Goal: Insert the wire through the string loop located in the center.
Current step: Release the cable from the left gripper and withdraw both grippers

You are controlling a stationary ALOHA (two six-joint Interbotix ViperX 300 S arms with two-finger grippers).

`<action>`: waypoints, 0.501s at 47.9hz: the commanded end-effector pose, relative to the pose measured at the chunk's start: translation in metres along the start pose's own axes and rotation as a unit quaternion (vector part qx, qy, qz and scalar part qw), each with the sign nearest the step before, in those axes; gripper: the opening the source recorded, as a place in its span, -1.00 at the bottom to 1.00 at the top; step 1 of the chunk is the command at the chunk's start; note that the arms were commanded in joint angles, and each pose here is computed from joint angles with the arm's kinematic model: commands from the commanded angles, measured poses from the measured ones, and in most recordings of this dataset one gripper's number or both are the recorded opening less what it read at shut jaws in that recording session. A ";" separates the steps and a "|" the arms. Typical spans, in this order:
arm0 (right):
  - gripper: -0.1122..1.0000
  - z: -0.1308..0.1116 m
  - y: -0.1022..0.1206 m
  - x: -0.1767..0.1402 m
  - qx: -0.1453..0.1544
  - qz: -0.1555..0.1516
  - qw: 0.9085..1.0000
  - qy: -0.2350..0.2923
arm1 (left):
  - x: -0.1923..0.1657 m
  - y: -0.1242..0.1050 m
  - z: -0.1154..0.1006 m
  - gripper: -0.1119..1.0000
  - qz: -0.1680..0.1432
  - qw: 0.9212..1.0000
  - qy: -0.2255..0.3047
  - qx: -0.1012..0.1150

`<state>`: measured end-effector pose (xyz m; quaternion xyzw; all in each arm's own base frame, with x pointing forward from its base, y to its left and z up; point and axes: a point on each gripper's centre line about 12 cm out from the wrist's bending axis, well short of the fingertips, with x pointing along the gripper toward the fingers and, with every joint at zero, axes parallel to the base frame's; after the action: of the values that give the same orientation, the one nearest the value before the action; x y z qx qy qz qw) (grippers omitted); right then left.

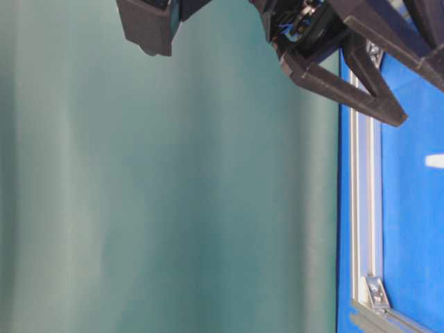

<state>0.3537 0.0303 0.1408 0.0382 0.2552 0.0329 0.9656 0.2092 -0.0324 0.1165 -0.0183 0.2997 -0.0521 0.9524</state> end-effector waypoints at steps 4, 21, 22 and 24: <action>0.81 0.012 0.002 -0.003 0.000 0.003 1.000 -0.020 | 0.003 -0.002 0.006 -0.61 -0.002 1.000 0.007 0.002; 0.81 0.014 0.002 -0.003 0.000 0.003 1.000 -0.023 | 0.002 0.000 0.004 -0.50 0.001 1.000 0.008 -0.001; 0.81 0.014 0.002 -0.003 0.000 0.003 1.000 -0.024 | 0.002 0.000 0.005 -0.42 0.001 1.000 0.007 -0.001; 0.81 0.015 0.002 -0.003 0.001 0.003 1.000 -0.024 | 0.002 0.000 0.003 -0.18 0.002 1.000 0.010 -0.001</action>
<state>0.3537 0.0303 0.1408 0.0390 0.2553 0.0327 0.9655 0.2111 -0.0325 0.1154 -0.0181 0.3150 -0.0510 0.9475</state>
